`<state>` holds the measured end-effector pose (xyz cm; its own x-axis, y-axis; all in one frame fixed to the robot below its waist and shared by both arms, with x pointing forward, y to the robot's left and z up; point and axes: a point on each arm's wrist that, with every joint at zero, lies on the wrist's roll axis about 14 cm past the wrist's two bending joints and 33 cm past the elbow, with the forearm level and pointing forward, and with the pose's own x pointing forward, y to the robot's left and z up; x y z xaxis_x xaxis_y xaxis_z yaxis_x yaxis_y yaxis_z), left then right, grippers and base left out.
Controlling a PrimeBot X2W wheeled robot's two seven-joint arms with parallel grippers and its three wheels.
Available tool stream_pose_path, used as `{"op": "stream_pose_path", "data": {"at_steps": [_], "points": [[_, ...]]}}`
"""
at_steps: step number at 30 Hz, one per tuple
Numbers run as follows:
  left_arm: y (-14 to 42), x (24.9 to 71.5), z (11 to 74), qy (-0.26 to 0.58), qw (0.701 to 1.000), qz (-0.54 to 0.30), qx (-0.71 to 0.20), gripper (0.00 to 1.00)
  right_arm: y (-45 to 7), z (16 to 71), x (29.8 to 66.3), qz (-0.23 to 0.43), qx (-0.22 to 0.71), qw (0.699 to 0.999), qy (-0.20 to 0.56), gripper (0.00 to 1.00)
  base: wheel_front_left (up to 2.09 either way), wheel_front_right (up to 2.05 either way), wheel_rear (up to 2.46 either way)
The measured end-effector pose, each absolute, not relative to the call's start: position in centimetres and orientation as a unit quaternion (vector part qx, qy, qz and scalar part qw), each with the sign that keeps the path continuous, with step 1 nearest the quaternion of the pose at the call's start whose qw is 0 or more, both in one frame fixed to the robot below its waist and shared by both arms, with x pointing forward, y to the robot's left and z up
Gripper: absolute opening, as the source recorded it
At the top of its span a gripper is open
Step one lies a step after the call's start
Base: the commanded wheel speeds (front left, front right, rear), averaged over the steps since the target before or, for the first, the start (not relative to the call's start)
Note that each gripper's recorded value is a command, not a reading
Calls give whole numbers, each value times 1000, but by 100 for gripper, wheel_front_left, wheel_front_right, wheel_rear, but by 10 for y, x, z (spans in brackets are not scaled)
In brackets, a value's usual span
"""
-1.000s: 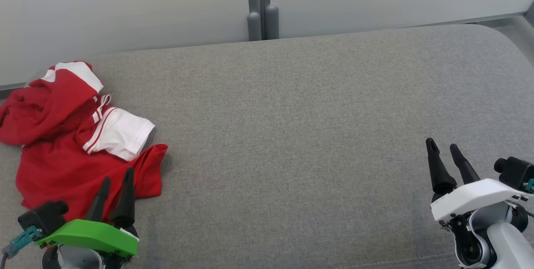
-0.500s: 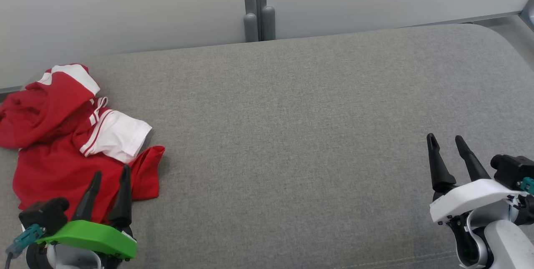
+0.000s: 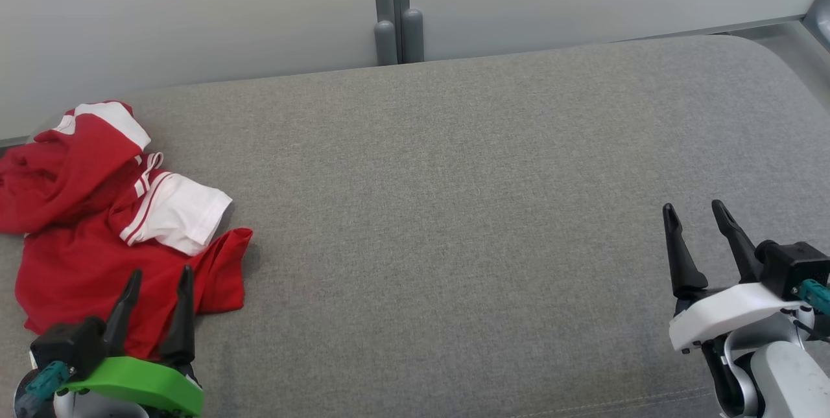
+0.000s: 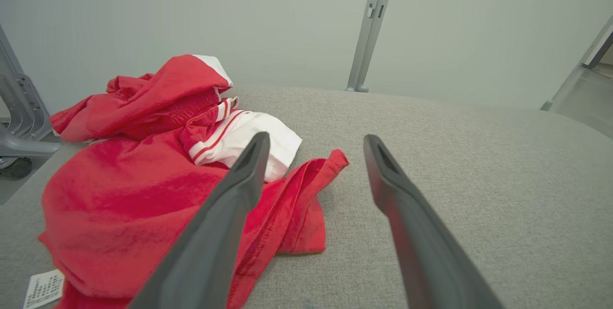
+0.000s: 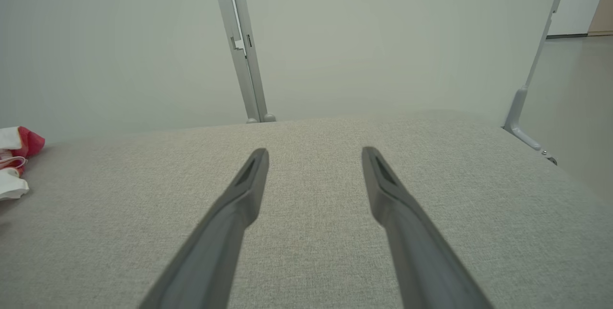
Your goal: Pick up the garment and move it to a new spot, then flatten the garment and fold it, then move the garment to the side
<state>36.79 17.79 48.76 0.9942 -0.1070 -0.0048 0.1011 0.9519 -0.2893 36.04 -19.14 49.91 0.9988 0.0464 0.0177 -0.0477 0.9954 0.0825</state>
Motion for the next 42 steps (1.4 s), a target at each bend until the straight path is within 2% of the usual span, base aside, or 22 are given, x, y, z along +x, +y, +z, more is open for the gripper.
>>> {"op": "stream_pose_path", "data": {"at_steps": [8, 30, 35, 42], "points": [[176, 366, 490, -1, 993, -68, -95, 100, -187, 500, 357, 36, 2, 999, -20, 100, 0, 0, 0], [174, 358, 469, 31, 991, -67, -112, 100, -207, 500, 355, 14, -1, 1000, -20, 100, 0, 0, 0], [186, 356, 478, 14, 992, -45, -117, 100, -183, 497, 361, 63, -8, 998, -17, 100, 0, 0, 0], [244, 333, 485, -8, 992, 52, -118, 100, -113, 505, 376, 176, -10, 984, -30, 100, 0, 0, 0]]}}
